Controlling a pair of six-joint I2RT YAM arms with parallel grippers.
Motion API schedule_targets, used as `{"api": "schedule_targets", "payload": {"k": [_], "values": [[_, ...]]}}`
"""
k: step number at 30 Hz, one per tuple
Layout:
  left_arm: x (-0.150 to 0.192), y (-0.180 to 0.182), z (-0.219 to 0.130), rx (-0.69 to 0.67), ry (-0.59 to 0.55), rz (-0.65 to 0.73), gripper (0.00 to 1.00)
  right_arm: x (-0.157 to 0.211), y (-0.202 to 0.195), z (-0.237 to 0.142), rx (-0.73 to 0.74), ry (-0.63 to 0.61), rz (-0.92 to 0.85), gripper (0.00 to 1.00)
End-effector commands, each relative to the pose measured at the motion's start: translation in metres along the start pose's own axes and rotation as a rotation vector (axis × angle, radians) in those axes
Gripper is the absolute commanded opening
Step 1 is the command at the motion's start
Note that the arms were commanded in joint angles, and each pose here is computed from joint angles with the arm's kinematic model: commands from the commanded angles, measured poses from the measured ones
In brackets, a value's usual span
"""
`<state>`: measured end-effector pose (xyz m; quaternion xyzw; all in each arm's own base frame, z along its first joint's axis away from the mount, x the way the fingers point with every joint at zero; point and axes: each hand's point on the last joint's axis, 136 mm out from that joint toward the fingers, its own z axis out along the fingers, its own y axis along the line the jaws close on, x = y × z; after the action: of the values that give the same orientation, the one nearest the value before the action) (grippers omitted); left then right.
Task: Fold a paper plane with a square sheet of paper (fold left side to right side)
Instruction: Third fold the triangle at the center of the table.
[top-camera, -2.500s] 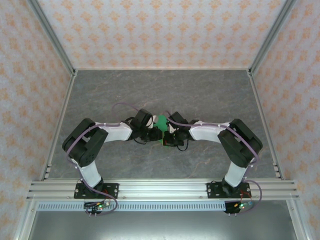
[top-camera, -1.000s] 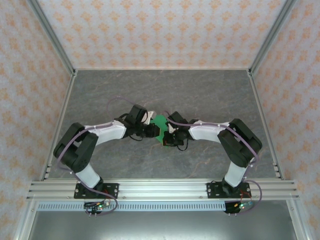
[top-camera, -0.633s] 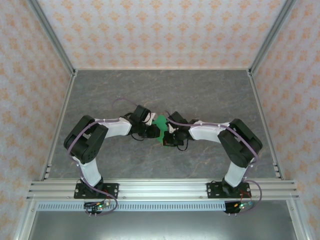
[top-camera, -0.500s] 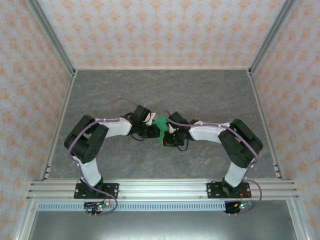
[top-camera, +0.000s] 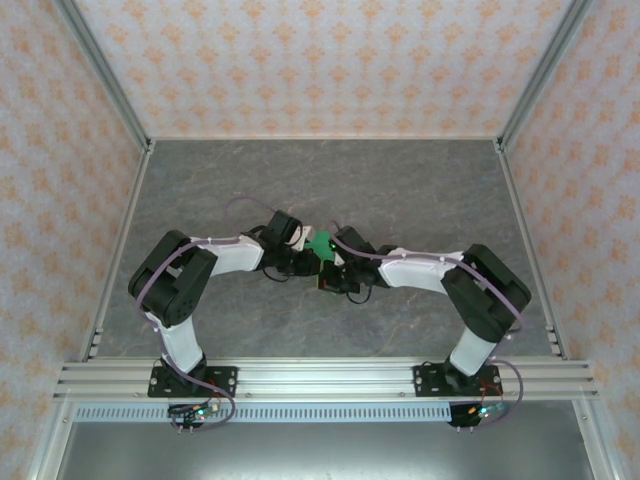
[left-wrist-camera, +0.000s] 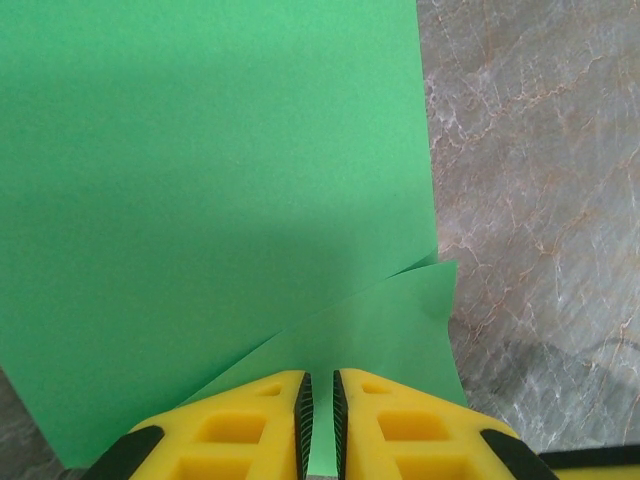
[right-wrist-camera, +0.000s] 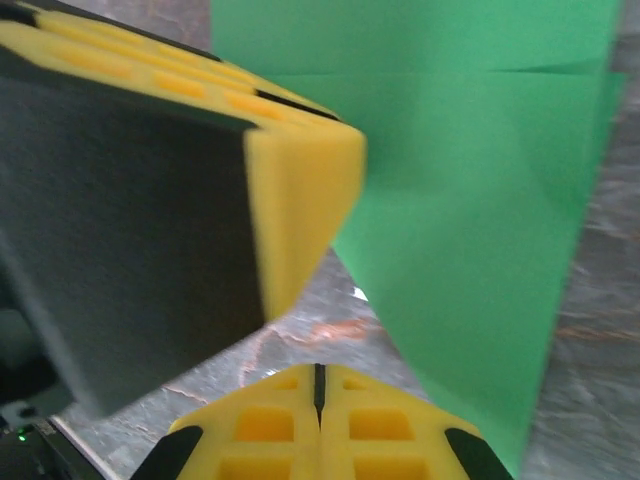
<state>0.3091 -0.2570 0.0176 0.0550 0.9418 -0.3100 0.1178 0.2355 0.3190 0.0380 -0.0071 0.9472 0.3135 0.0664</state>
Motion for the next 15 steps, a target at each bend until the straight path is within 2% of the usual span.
{"api": "schedule_targets", "payload": {"k": [1,8,15], "values": [[0.013,0.024,0.004,-0.086,0.021,-0.025,0.19,-0.019,0.005,0.008,-0.002,-0.07,0.038,0.0],[0.014,0.026,0.004,-0.092,0.02,-0.027,0.18,-0.018,-0.015,0.016,0.068,-0.087,0.077,0.0],[0.013,0.027,0.005,-0.097,0.022,-0.025,0.18,0.006,-0.054,0.004,0.19,-0.057,0.117,0.0]]}}
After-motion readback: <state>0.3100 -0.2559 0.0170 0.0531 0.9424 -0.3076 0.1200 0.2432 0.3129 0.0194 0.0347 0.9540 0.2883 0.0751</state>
